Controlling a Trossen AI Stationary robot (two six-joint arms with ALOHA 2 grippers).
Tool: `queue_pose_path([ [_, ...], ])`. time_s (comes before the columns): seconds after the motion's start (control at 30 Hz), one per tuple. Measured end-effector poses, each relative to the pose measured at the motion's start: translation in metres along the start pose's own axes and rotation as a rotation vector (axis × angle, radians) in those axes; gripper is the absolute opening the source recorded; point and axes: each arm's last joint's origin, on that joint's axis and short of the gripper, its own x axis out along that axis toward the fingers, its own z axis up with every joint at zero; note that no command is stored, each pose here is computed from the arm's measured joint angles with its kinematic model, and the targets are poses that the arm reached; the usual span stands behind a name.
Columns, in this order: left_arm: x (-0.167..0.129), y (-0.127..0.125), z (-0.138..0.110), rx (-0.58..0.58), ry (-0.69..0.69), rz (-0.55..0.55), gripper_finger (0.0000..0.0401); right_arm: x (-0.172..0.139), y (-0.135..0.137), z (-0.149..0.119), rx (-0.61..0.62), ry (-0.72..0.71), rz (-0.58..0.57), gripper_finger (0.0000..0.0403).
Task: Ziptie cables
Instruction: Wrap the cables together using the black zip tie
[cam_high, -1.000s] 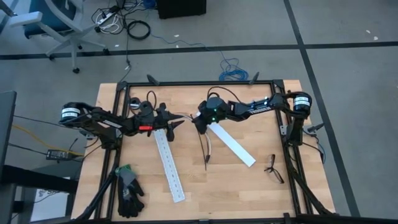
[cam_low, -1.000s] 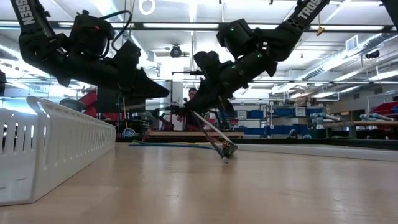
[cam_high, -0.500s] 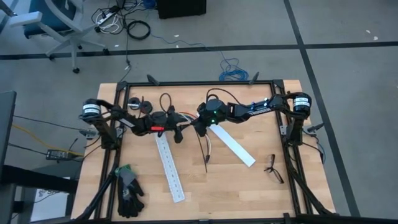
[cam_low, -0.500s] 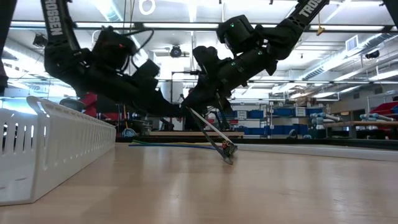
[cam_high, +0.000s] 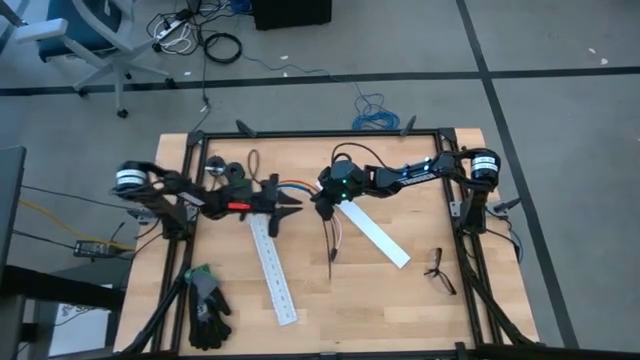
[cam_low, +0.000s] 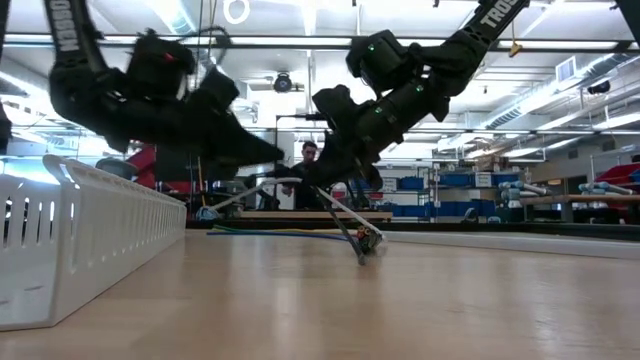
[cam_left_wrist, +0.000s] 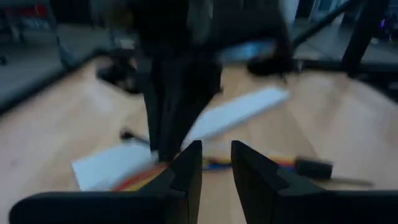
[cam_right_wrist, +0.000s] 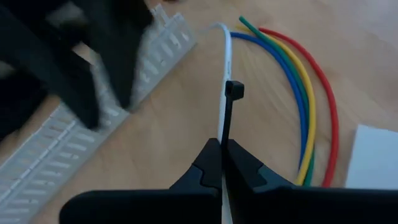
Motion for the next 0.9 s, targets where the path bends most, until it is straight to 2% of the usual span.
queue_pose_path([
  [0.1, -0.009, -0.001, 0.004, 0.064, -0.019, 0.02, 0.0094, 0.0, 0.0, 0.0, -0.009, -0.002, 0.001, 0.0],
  [0.33, -0.002, 0.002, -0.004, 0.244, 0.125, 0.076, 0.0094, 0.0, 0.002, 0.002, -0.023, -0.012, 0.024, 0.0],
  [0.47, 0.0, 0.005, 0.0, 0.299, 0.114, 0.151, 0.0094, 0.0, 0.003, 0.002, -0.024, -0.01, 0.043, 0.0],
  [0.57, 0.0, 0.005, 0.001, 0.36, 0.117, 0.164, 0.0094, 0.0, 0.003, 0.002, -0.025, -0.006, 0.054, 0.0],
  [0.8, 0.002, 0.006, -0.005, 0.4, 0.213, 0.154, 0.0094, 0.0, 0.006, 0.002, -0.035, -0.008, 0.082, 0.0],
  [0.9, 0.004, 0.008, -0.004, 0.412, 0.233, 0.21, 0.0094, 0.0, 0.009, 0.002, -0.046, -0.011, 0.11, 0.0],
])
